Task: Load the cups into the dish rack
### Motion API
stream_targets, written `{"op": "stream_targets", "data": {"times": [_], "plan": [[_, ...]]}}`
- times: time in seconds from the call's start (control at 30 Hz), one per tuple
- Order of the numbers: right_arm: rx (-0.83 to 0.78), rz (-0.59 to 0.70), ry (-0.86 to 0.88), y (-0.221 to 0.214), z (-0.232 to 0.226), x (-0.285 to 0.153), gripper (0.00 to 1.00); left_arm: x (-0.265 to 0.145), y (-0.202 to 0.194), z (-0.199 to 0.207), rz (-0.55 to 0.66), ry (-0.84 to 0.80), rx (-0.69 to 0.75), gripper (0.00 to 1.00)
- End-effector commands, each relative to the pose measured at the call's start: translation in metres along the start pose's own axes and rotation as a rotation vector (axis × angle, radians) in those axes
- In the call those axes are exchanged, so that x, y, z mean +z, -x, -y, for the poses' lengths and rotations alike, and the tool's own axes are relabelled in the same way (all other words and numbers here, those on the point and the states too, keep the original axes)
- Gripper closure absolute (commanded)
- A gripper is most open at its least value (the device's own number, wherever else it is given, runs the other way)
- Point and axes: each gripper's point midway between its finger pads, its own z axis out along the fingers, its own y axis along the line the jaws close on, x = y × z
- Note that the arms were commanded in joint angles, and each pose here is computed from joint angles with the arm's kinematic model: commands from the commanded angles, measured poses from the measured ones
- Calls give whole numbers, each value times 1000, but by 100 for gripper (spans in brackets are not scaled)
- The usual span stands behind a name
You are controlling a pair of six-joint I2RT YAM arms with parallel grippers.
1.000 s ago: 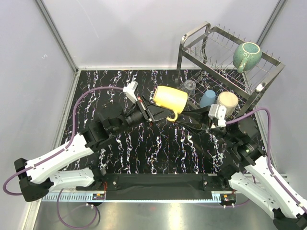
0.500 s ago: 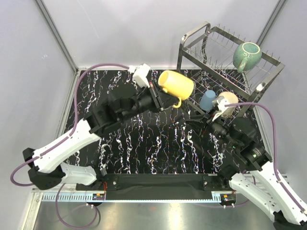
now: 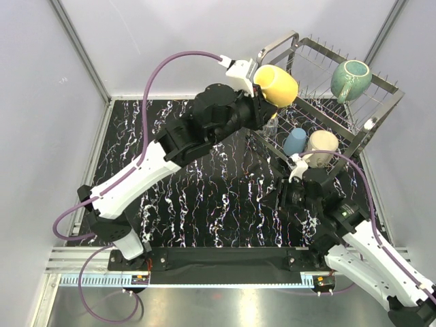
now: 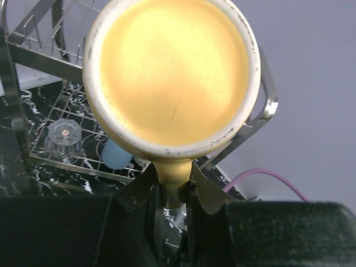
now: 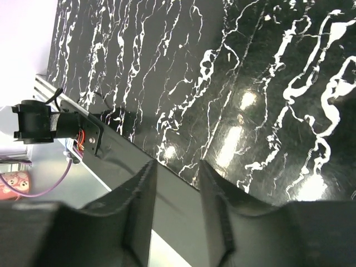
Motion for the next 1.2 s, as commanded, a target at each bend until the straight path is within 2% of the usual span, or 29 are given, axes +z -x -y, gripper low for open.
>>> {"op": "stream_targets", "data": {"times": [0.0, 0.13, 0.17, 0.27, 0.53, 0.57, 0.6, 0.67, 0.7, 0.73, 0.77, 0.83, 0.9, 1.17], "plan": [[-1, 90, -15, 20, -8, -19, 56, -16, 42, 2, 132, 40, 51, 100], [5, 118, -78, 31, -6, -30, 51, -27, 0, -29, 27, 138, 48, 100], [13, 126, -96, 35, -6, -35, 50, -38, -17, -37, -6, 136, 46, 100], [24, 137, -143, 42, -1, -33, 48, -62, -37, -45, -32, 119, -14, 100], [-53, 148, 30, 67, -49, -40, 33, -121, -55, -53, -17, 9, -265, 100], [-67, 134, 78, 66, -58, -41, 30, -126, -53, -47, 0, -44, -306, 100], [-91, 138, 123, 68, -67, -43, 27, -124, -78, -57, -39, -33, -374, 100], [-98, 176, 232, 77, -91, -51, 21, -141, -66, -55, 29, -113, -458, 100], [-87, 193, 268, 81, -98, -53, 20, -142, -82, -65, 22, -108, -528, 100], [-89, 246, 335, 93, -112, -56, 19, -152, -76, -64, 62, -142, -562, 100], [-44, 238, 404, 94, -126, -60, 18, -159, -65, -54, 103, -222, -587, 100], [-33, 276, 532, 107, -150, -65, 18, -163, -70, -54, 105, -252, -639, 100], [7, 229, 613, 111, -167, -62, 18, -168, -60, -43, 143, -337, -663, 100], [43, 205, 626, 132, -179, -44, 24, -167, -58, -28, 135, -451, -739, 100]]}}
